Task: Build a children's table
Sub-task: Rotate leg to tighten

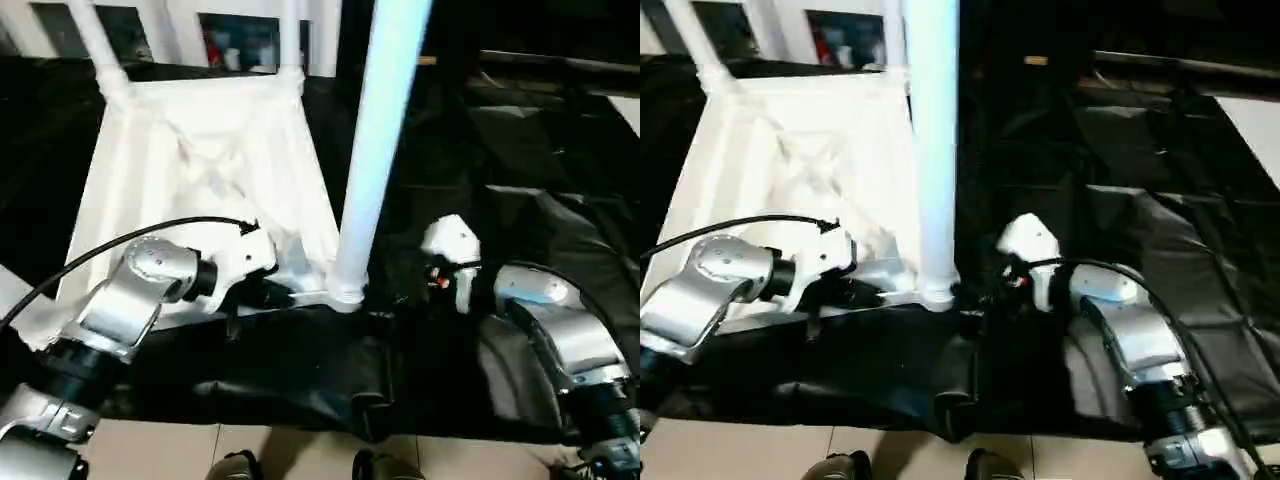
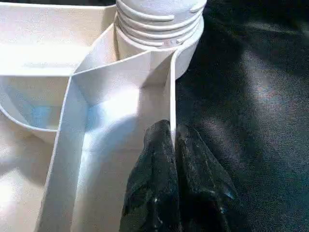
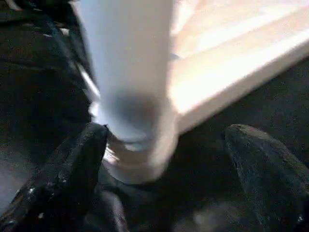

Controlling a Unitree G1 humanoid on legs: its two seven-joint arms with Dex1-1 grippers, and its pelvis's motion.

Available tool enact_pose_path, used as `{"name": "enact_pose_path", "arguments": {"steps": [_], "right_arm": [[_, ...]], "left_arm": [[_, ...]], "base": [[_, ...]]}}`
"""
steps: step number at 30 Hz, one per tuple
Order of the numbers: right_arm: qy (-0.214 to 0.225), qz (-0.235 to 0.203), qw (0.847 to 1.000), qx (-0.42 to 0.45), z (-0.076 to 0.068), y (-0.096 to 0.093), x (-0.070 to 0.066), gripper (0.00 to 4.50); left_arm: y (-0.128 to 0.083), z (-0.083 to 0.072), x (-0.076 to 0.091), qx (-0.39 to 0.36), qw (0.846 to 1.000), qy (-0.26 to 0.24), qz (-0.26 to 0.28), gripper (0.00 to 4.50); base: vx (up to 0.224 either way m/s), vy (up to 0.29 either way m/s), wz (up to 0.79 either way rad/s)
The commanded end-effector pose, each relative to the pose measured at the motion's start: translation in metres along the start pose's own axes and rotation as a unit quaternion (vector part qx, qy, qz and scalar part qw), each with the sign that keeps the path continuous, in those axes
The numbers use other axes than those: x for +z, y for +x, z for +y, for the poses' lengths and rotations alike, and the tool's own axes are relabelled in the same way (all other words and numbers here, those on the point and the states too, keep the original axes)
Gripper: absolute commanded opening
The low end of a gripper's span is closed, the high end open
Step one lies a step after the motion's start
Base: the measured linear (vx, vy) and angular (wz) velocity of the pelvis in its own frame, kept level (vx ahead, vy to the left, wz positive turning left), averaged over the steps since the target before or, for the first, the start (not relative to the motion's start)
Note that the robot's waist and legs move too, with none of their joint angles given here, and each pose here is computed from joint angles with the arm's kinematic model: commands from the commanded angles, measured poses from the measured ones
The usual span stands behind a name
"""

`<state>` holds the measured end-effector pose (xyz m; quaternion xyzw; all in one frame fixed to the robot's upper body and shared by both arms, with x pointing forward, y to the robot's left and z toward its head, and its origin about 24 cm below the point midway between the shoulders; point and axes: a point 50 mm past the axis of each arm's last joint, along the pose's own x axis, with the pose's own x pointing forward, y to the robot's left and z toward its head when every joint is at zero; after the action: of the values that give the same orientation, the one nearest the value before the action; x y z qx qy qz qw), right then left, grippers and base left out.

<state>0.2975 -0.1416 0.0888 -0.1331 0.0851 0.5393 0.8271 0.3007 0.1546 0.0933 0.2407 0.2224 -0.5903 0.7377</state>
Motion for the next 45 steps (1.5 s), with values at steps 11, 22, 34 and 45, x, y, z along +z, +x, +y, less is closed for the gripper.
{"name": "enact_pose_path", "arguments": {"steps": [11,22,34,45], "right_arm": [[-0.02,0.017,0.998,0.053,0.005,0.014,-0.002,4.21],[-0.01,0.002,0.998,0.054,0.003,0.015,-0.002,3.19],[-0.006,-0.004,0.998,0.061,0.005,0.017,-0.002,2.72],[0.065,0.008,0.992,-0.105,-0.004,0.035,-0.022,2.69]], "left_arm": [[0.017,-0.014,-0.009,-0.055,0.998,-0.011,0.023,0.0],[0.016,-0.014,-0.01,-0.055,0.998,-0.012,0.026,0.0],[0.016,-0.015,-0.011,-0.058,0.998,-0.015,0.029,0.0],[0.037,0.001,-0.012,0.041,0.997,-0.058,0.042,0.0]], "base": [[0.0,0.0,0.0],[0.0,0.0,0.0],[0.0,0.0,0.0],[0.0,0.0,0.0]]}}
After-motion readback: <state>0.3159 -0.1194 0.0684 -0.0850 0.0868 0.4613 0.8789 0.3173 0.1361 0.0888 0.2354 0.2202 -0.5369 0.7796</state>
